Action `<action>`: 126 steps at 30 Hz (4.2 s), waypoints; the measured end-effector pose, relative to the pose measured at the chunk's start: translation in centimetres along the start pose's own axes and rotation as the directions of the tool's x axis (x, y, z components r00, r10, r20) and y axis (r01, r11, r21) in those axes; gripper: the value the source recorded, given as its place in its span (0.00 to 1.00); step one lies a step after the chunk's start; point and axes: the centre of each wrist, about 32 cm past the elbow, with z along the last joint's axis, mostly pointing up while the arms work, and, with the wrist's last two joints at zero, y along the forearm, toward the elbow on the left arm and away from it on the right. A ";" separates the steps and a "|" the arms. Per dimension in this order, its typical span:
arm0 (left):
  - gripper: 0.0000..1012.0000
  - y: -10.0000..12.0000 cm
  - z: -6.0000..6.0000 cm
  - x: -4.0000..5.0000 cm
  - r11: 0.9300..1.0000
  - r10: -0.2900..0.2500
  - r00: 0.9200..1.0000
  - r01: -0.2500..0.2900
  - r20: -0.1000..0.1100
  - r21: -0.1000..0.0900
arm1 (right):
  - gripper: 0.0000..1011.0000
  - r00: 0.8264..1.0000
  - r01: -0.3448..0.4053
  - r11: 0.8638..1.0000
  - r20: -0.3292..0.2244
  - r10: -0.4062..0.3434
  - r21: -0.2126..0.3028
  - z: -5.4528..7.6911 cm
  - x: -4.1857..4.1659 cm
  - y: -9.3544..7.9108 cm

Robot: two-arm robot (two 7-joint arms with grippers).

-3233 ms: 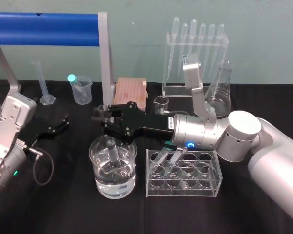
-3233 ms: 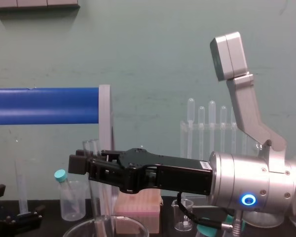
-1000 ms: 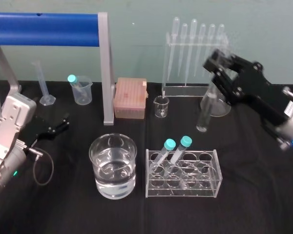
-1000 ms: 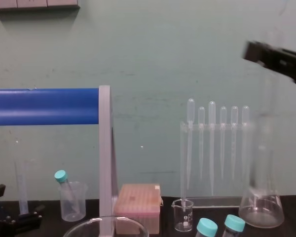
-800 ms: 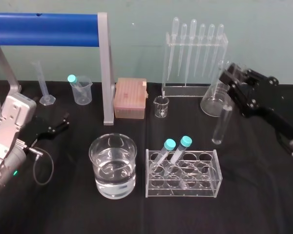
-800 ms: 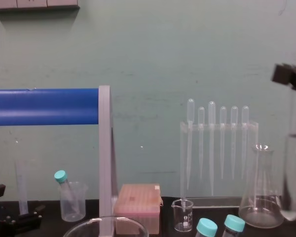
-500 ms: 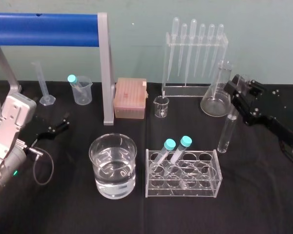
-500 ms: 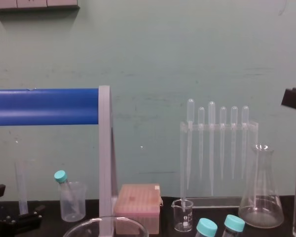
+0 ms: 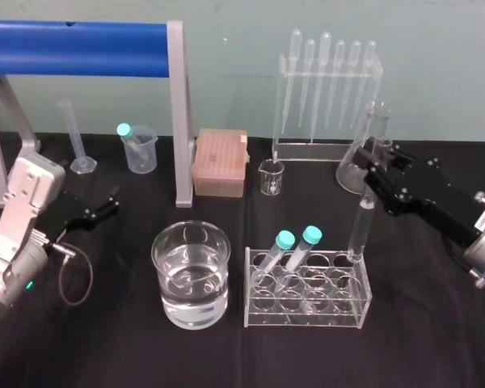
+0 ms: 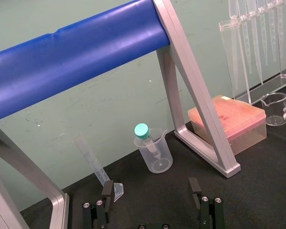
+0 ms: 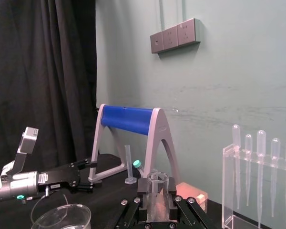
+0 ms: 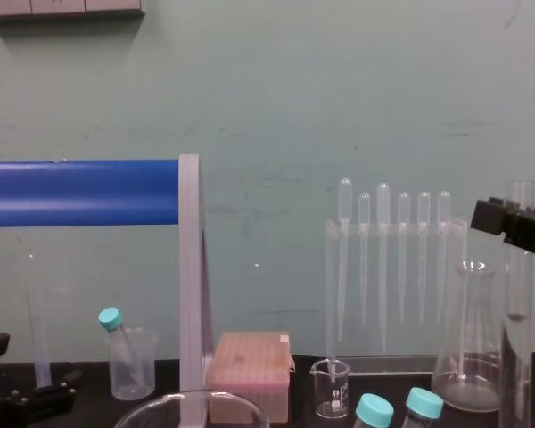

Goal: Hold the test tube with one hand and immerse one end into the beaker, then return it to the test tube rack.

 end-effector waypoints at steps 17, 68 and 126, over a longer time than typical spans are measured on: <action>0.99 0.0 0.0 0.00 1.000 0.000 1.000 0.000 0.000 0.000 | 0.22 0.999 -0.036 0.998 -0.039 0.034 -0.051 -1.8 0.65 1.3; 0.99 0.0 0.0 0.00 1.000 0.000 1.000 0.000 0.000 0.000 | 0.80 0.998 -0.033 0.992 -0.053 0.026 -0.123 -3.1 1.24 1.3; 0.99 0.0 0.0 0.00 1.000 0.000 1.000 0.000 0.000 0.000 | 0.99 0.895 0.445 0.865 0.082 -0.438 -0.231 -2.9 1.06 -1.8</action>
